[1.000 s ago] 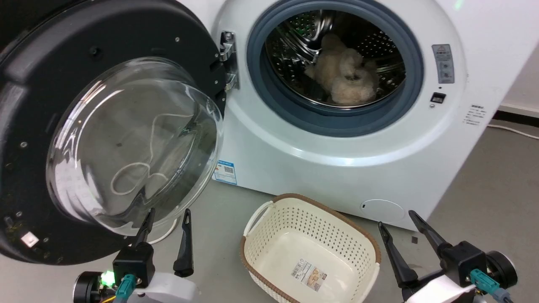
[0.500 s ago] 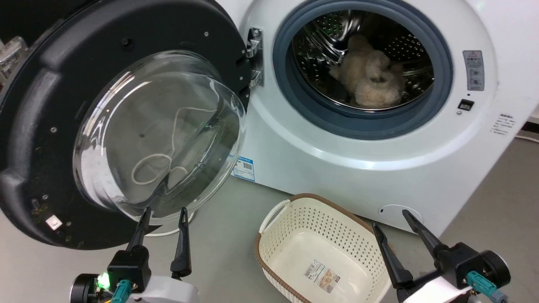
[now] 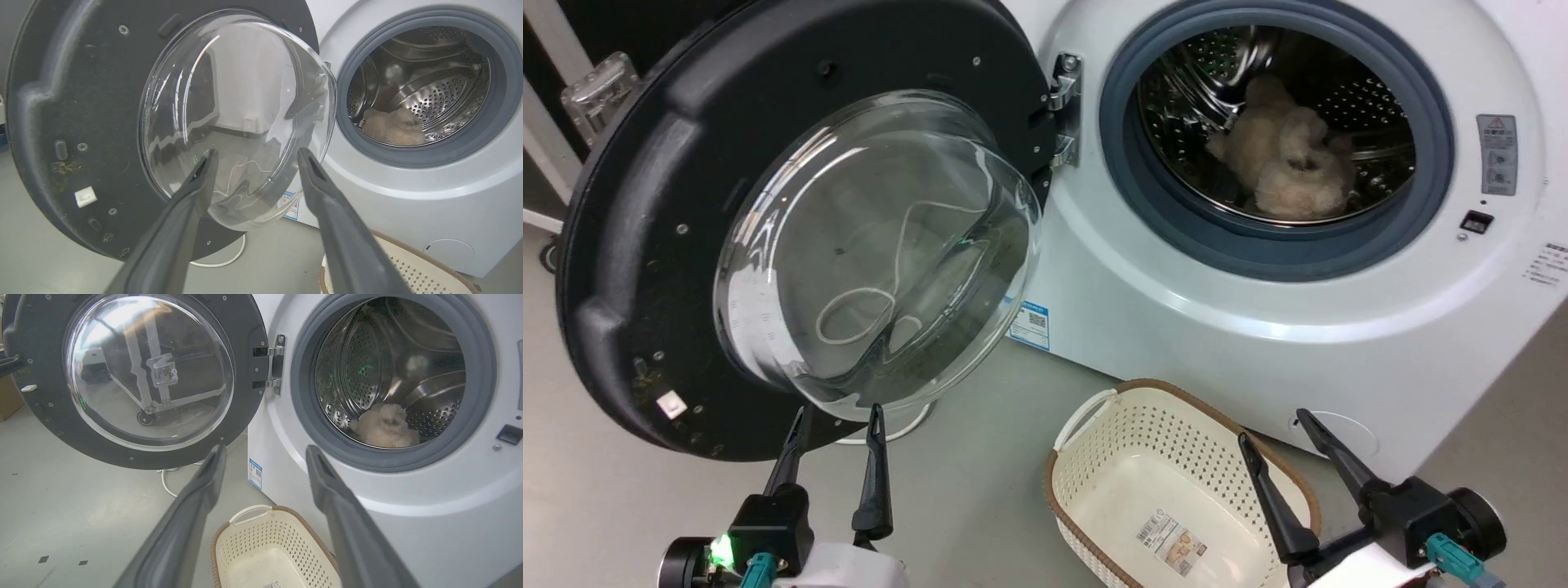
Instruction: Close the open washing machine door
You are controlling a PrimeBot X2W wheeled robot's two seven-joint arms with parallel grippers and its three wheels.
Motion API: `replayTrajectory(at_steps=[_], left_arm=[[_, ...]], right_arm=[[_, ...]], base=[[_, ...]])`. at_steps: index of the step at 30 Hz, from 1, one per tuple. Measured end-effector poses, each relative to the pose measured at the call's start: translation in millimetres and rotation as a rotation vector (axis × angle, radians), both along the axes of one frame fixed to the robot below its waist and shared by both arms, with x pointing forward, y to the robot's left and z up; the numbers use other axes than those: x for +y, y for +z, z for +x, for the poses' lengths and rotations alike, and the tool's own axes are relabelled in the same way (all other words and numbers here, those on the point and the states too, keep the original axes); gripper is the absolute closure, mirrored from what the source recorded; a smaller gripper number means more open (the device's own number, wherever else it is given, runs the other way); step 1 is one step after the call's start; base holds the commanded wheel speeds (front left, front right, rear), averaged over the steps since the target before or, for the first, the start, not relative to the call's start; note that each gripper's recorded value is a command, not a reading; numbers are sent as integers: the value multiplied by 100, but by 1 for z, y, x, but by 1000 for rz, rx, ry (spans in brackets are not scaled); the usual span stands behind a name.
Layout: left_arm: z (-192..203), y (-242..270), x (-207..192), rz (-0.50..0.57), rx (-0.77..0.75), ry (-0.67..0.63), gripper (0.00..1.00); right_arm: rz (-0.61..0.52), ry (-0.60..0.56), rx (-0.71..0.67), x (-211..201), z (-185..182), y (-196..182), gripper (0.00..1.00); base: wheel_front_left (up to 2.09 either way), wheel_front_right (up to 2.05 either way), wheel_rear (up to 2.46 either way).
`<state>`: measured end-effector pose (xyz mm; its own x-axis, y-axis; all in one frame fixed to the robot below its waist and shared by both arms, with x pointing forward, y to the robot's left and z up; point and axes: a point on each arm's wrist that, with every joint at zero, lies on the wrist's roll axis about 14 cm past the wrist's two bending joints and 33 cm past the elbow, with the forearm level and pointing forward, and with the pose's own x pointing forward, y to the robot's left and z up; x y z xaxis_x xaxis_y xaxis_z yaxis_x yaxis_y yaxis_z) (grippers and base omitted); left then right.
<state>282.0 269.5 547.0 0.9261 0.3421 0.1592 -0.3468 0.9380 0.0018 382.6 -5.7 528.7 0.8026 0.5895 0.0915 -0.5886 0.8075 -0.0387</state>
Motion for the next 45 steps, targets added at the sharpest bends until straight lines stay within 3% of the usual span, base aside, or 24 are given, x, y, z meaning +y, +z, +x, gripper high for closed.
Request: replayTrajectory(at_steps=[2, 3, 4, 10, 16, 22, 24, 30, 31, 32, 35, 40, 41, 42, 43, 45], left_arm=[[-4, 0, 3, 0, -3, 11, 0], [-8, -1, 4, -2, -6, 20, 65], [-8, -1, 4, -2, -6, 20, 100], [-14, 2, 8, -5, -26, 33, 100], [-31, 62, 38, -6, -236, 119, 100], [-41, 136, 82, 61, -471, 189, 100], [-40, 158, 124, 54, -526, 227, 100], [-38, 173, 208, -178, -531, 343, 100], [-37, 167, 232, -264, -499, 375, 100], [-37, 167, 232, -264, -499, 375, 100], [-29, 149, 254, -405, -431, 394, 100], [4, 90, 253, -749, -273, 336, 100], [10, 69, 247, -878, -219, 306, 100], [12, 66, 244, -910, -209, 283, 100], [25, 59, 223, -1015, -161, 167, 100], [32, 56, 209, -1039, -121, 106, 100]], right_arm=[[1, 19, -5, 5, -1, 0, 0], [7, 41, -5, 12, -3, 0, 0], [7, 41, -5, 12, -3, 0, 0], [14, 66, -8, 19, -4, 0, 0], [26, 80, 9, 23, -5, -7, 0], [18, 61, 22, 9, 4, -17, 0], [24, 50, 39, 2, 8, -24, 0], [48, 26, 56, -7, 10, -29, 0], [50, 22, 62, -10, 9, -31, 0], [50, 22, 62, -10, 9, -31, 0], [53, 6, 64, -16, 12, -33, 0], [44, -38, 80, -30, 16, -39, 0], [42, -48, 84, -33, 15, -40, 0], [43, -50, 82, -33, 14, -39, 0], [50, -56, 77, -33, 12, -36, 0], [51, -56, 75, -33, 11, -35, 0]], base=[[0, 0, 0], [0, 0, 0], [0, 0, 0], [0, 0, 0], [0, 0, 0], [0, 0, 0], [0, 0, 0], [0, 0, 0], [0, 0, 0], [0, 0, 0], [0, 0, 0], [0, 0, 0], [0, 0, 0], [0, 0, 0], [0, 0, 0], [0, 0, 0]])
